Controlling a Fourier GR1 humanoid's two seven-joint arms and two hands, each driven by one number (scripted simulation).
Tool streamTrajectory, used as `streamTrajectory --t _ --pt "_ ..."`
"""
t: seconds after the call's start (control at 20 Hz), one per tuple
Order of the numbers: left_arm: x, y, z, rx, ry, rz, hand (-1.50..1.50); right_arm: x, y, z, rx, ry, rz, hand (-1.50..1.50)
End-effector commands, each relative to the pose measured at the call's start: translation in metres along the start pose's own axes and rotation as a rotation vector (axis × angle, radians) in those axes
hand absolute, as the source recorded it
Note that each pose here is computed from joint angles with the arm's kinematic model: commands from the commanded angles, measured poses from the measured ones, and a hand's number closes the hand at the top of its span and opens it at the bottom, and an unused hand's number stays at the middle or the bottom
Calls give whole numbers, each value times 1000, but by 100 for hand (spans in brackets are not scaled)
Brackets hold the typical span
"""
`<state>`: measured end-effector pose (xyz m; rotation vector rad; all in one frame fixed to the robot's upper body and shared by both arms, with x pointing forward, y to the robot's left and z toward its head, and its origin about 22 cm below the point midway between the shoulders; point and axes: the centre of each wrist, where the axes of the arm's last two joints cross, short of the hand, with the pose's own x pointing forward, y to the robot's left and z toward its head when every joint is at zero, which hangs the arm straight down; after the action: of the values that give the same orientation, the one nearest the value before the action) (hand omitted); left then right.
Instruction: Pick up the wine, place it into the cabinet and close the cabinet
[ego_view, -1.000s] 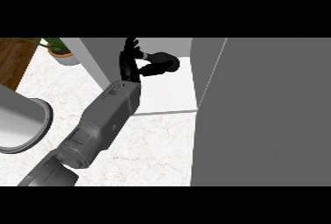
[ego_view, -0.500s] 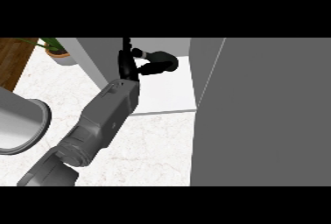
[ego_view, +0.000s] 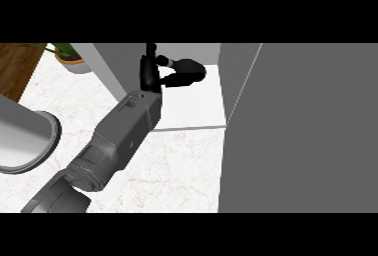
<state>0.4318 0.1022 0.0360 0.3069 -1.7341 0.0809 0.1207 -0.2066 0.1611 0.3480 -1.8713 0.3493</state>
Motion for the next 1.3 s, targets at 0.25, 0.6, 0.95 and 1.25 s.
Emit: streamTrajectory --t 0.25,0.6,0.95,1.25 --pt "17 10 -12 -82 -98 159 -150 40 5 20 -18 -62 -39 -150" --pt "0 -4 16 -118 -104 246 -150 40 5 25 -27 -41 -38 -150" --pt "2 -13 53 -156 -115 281 -150 45 6 28 -48 -26 -31 -150" --pt "17 10 70 -204 -106 347 -150 47 7 31 -54 -41 -24 -150"
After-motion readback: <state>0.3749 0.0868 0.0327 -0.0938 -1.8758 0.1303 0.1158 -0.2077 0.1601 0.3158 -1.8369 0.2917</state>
